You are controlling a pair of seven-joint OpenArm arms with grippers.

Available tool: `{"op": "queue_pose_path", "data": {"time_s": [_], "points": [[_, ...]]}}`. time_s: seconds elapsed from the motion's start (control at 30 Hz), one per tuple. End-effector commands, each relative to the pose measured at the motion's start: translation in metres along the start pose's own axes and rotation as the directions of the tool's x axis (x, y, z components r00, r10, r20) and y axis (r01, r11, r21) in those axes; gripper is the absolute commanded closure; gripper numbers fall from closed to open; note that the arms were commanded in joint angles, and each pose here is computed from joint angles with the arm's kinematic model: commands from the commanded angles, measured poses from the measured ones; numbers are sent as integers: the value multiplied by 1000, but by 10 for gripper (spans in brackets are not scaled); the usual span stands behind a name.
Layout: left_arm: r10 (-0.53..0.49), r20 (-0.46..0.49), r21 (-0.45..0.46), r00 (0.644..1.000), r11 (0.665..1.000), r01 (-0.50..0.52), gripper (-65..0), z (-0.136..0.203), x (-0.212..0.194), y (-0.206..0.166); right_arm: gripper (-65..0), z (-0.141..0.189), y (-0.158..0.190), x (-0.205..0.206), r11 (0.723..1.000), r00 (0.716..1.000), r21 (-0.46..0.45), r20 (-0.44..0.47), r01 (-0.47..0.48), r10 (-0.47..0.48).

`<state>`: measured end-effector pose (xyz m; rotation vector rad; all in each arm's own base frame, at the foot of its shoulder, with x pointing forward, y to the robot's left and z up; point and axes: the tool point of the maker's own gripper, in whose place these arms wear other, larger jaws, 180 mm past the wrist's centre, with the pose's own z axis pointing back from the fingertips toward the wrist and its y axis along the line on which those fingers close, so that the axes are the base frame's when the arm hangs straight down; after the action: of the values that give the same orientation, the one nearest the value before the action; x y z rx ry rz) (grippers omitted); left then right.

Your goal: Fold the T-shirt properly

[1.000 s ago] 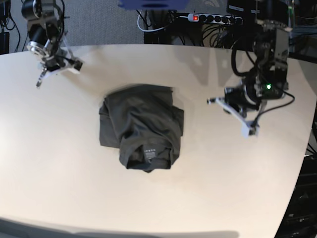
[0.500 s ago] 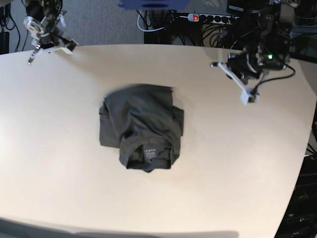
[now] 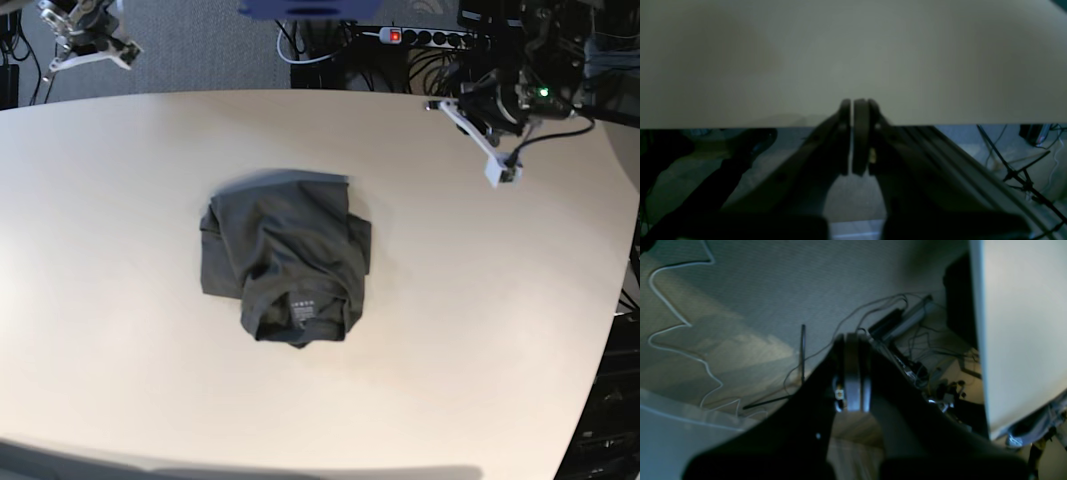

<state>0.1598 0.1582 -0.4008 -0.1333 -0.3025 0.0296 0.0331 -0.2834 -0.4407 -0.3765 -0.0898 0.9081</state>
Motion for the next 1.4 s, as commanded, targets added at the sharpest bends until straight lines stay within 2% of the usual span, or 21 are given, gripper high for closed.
{"op": "queue_pose_path", "data": {"time_s": [0.0,0.4,0.5,0.8,0.93,1.03,1.2,1.37], "points": [[-10,2,1,1000,1000,10,-22,4,-3,0,-6,3,0,-8,1000,1000,-6,-16,-13,13],[-1,-108,11,994,1000,3,-22,4,-49,5,-6,13,33,-35,996,997,75,-68,-38,44],[-3,-168,19,986,1000,6,-22,5,-68,8,-6,14,40,-39,995,996,91,-75,-37,44],[3,-257,59,966,998,13,-22,4,-97,23,-6,-12,87,-55,973,997,231,-74,20,-3],[44,-332,97,942,995,-12,-22,-9,-120,38,-6,-32,112,-56,949,996,305,-64,77,-60],[29,-339,98,940,995,4,-22,-25,-128,39,-6,-45,132,-51,925,992,360,-55,124,-112],[22,-360,137,933,990,29,-22,-55,-152,55,-6,-65,164,-39,870,978,452,-28,198,-208],[13,-350,176,937,983,52,-22,-90,-179,69,-6,-82,191,-24,798,952,538,-28,271,-304]]}}
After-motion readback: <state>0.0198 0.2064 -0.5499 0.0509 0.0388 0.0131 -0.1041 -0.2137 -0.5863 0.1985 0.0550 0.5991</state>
